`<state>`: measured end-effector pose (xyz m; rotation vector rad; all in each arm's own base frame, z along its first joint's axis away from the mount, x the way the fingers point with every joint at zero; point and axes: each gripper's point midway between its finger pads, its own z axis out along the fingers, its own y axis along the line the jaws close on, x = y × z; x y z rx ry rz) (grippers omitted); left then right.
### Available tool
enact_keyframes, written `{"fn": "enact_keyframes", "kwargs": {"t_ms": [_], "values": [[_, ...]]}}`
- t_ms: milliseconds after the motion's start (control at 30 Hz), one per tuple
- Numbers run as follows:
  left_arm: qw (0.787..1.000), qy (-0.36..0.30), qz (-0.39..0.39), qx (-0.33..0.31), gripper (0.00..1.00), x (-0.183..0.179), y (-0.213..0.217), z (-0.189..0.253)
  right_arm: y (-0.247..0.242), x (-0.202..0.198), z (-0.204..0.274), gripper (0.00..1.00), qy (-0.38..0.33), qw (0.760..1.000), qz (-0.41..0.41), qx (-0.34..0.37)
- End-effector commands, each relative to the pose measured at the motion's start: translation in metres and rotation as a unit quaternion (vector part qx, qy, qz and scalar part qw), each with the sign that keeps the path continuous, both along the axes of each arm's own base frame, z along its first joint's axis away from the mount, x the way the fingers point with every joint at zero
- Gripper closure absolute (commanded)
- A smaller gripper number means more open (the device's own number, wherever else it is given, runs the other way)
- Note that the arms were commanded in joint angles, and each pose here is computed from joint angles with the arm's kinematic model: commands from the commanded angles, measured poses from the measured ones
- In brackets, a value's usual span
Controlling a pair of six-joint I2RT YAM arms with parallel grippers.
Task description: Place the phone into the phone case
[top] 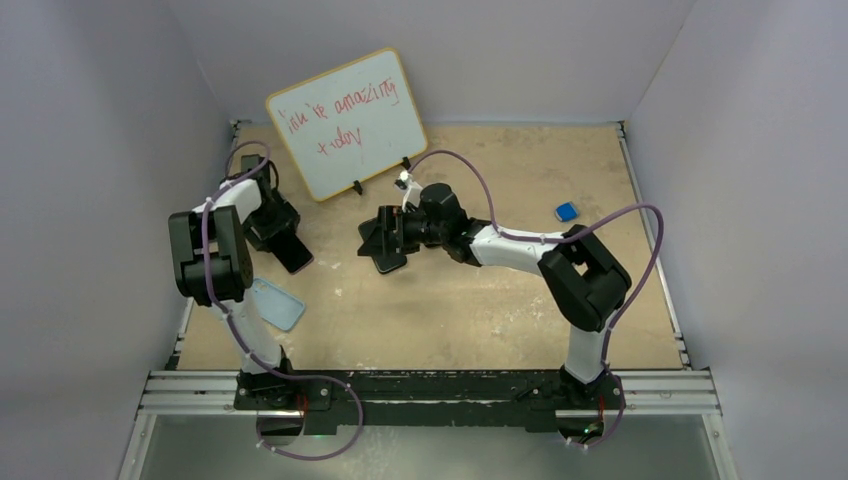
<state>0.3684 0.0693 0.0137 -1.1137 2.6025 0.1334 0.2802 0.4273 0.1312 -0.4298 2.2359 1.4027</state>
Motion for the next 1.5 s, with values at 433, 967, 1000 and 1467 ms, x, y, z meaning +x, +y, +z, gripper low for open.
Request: {"fn": "enact_keyframes", "kwargs": {"t_ms": [433, 967, 1000, 1467], "values": [[0.976, 0.022, -0.179, -0.122, 0.45, -0.034, -0.126, -0.035, -0.01, -0.008, -0.002, 0.01, 0.043, 0.998, -0.038, 0.024], [0.948, -0.042, -0.234, -0.211, 0.56, -0.084, -0.164, -0.017, 0.015, -0.029, -0.012, 0.09, 0.035, 0.997, -0.057, 0.025], [0.946, -0.046, -0.237, -0.217, 0.56, -0.087, -0.166, -0.016, 0.018, -0.029, -0.013, 0.12, 0.03, 0.998, -0.054, 0.027], [0.933, -0.056, -0.262, -0.238, 0.56, -0.098, -0.174, -0.004, 0.046, -0.011, -0.052, 0.47, 0.058, 0.994, -0.093, 0.002]]}}
